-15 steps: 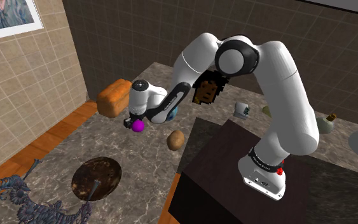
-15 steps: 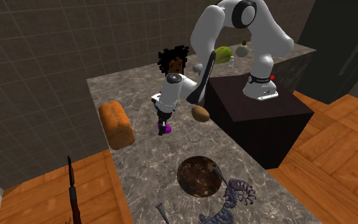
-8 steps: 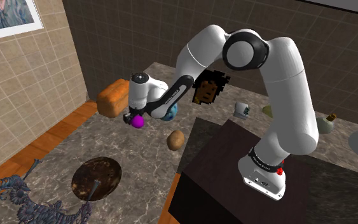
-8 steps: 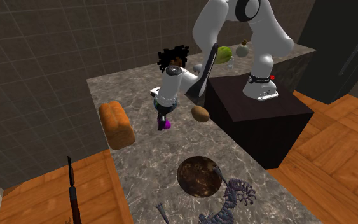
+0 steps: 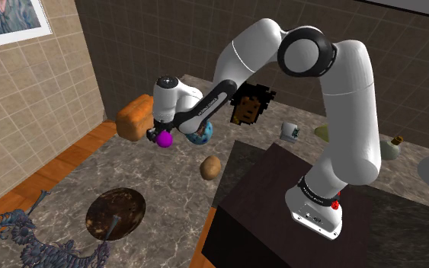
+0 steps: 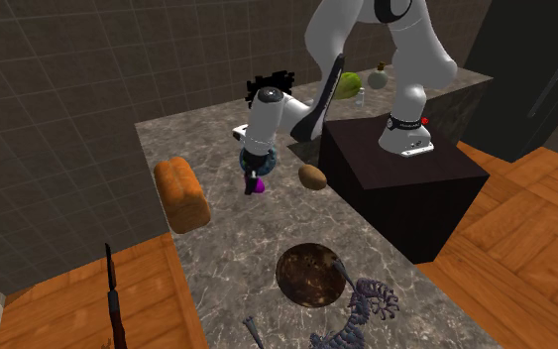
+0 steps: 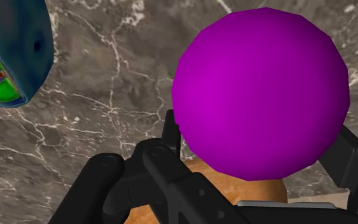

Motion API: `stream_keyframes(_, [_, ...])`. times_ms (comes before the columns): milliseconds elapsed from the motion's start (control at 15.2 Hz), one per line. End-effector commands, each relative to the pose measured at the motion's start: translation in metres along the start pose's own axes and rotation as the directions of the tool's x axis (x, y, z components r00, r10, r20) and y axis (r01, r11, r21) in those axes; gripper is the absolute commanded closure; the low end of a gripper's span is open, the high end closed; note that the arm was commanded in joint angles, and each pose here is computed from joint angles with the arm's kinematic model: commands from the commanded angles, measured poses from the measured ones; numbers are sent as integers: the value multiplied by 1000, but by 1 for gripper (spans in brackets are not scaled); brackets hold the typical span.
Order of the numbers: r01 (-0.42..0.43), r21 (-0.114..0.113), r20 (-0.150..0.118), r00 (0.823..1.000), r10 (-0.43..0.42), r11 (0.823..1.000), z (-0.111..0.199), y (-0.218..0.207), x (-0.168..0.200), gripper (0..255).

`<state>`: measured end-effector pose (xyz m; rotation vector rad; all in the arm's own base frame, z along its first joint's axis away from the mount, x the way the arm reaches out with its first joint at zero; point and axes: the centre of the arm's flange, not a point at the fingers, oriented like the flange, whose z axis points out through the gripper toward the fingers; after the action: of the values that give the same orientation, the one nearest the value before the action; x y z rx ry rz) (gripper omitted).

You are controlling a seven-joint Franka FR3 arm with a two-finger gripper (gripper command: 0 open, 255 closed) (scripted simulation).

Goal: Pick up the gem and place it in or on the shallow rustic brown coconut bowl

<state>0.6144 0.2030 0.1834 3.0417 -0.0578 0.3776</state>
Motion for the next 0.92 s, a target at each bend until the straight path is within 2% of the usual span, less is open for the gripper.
stream_keyframes(0, [0, 0, 0, 1000, 0, 1000, -10, 3, 2, 255])
stream_keyframes(264, [0, 0, 0, 1000, 0, 1000, -29, 4, 7, 255])
stream_keyframes(858, [0, 0, 0, 1000, 0, 1000, -48, -105, -37, 255])
